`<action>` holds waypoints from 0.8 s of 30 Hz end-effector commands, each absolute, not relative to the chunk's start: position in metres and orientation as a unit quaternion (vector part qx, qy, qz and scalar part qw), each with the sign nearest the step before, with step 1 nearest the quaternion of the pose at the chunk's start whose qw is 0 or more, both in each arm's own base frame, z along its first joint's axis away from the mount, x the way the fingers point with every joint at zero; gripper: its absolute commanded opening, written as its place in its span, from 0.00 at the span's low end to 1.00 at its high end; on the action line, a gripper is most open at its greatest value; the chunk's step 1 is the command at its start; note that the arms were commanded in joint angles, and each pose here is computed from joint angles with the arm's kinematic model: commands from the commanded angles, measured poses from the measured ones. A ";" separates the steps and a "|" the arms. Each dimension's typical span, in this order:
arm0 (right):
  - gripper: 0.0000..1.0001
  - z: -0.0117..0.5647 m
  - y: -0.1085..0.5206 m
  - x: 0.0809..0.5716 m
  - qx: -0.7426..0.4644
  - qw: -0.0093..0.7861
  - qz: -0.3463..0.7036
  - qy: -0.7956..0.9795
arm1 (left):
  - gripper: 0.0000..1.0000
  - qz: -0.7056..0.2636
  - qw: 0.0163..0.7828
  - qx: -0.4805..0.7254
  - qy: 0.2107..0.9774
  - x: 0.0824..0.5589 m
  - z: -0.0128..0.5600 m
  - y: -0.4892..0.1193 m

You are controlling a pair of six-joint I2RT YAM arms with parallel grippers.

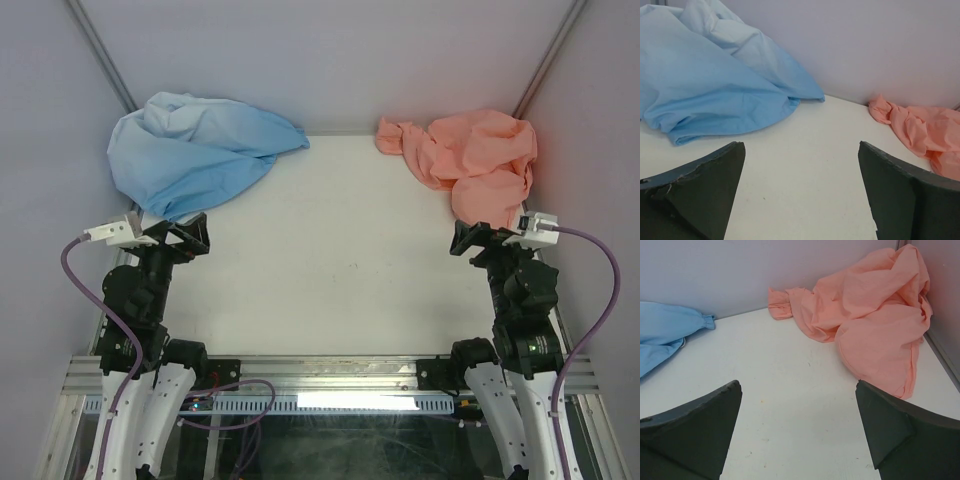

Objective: Zip up the jacket

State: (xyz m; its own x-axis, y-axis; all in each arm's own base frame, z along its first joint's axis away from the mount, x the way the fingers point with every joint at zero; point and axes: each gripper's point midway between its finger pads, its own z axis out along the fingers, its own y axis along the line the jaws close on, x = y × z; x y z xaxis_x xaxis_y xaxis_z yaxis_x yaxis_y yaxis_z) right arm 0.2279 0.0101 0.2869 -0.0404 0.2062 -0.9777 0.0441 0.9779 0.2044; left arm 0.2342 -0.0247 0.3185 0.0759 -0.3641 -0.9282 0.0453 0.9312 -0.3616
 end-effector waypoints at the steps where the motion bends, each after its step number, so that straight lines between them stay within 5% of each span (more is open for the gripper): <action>1: 0.99 0.320 0.009 0.227 0.085 0.721 0.065 0.685 | 0.99 -0.141 0.741 -0.105 0.648 0.236 0.331 -0.025; 13: 0.99 0.308 0.014 0.257 0.107 0.688 0.072 0.714 | 0.99 -0.148 0.746 -0.101 0.642 0.233 0.334 -0.027; 24: 0.99 0.220 -0.034 0.381 0.207 0.577 -0.082 0.785 | 0.99 -0.158 0.752 -0.096 0.633 0.227 0.338 -0.030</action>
State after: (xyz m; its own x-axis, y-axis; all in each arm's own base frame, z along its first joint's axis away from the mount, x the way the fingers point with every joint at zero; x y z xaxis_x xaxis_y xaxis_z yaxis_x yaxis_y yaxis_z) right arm 0.3356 0.0007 0.2192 -0.3134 0.2374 -0.9195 0.2563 0.9535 0.1588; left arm 0.2302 -0.0276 0.3230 0.0941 -0.3647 -0.9263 0.0732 0.9305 -0.3589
